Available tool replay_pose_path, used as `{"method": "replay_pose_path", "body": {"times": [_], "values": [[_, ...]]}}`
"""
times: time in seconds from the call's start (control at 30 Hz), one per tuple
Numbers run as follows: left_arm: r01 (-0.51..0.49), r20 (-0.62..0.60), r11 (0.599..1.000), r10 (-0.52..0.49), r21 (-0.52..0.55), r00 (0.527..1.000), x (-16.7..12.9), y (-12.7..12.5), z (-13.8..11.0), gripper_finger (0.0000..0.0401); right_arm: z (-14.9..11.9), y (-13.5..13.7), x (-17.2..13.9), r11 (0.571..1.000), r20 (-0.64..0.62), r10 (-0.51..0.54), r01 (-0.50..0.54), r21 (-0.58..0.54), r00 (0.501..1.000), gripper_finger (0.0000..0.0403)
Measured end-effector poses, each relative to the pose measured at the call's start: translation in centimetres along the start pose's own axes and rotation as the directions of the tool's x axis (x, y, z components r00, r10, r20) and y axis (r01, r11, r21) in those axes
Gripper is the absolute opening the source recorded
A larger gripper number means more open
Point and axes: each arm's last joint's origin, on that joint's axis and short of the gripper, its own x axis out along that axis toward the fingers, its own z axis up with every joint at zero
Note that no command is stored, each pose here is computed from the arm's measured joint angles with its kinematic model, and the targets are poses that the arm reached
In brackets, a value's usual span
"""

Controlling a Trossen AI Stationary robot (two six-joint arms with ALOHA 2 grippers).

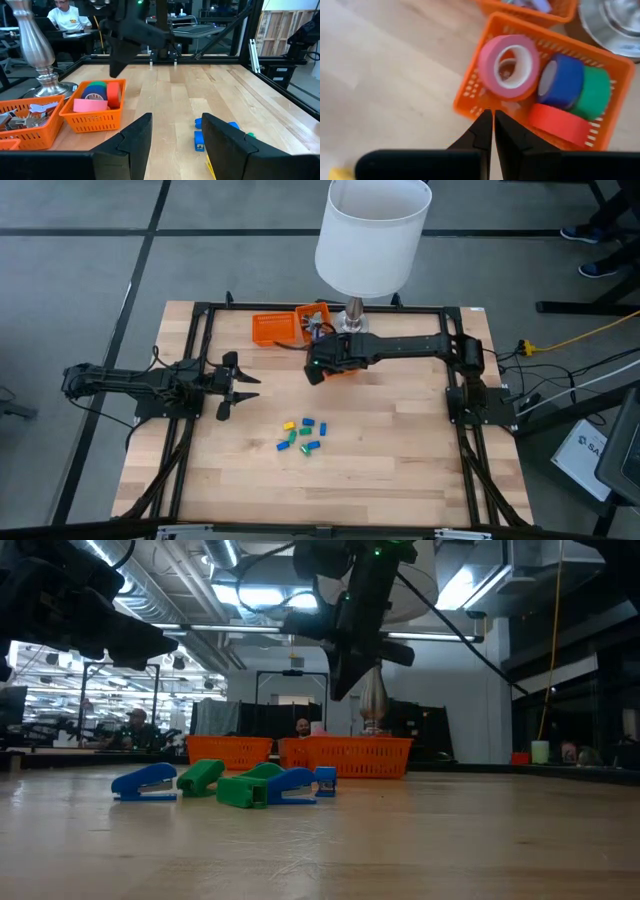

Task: Pick and place Stapler, Stapler remover, tape
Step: Move the left orange basket to the middle of the table

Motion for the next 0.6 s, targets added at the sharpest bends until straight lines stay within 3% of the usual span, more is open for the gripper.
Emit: {"method": "replay_pose_path", "body": {"times": [0.2, 0.37, 0.6], "values": [[0.0, 0.0, 1.0, 0.0, 0.0, 1.0, 0.0, 0.0, 0.0, 0.0169, -1.4, 1.5, -0.6, 0.987, 0.017, 0.052, -0.049, -0.151, 0.999, 0.0022], [0.0, 0.0, 1.0, 0.0, 0.0, 1.0, 0.0, 0.0, 0.0, 0.0169, -3.0, 2.8, -1.3, 0.951, 0.02, 0.09, -0.08, -0.298, 0.996, 0.0022], [0.0, 0.0, 1.0, 0.0, 0.0, 1.0, 0.0, 0.0, 0.0, 0.0169, -4.8, 3.9, -2.1, 0.902, 0.01, 0.112, -0.097, -0.42, 0.994, 0.0022]]}}
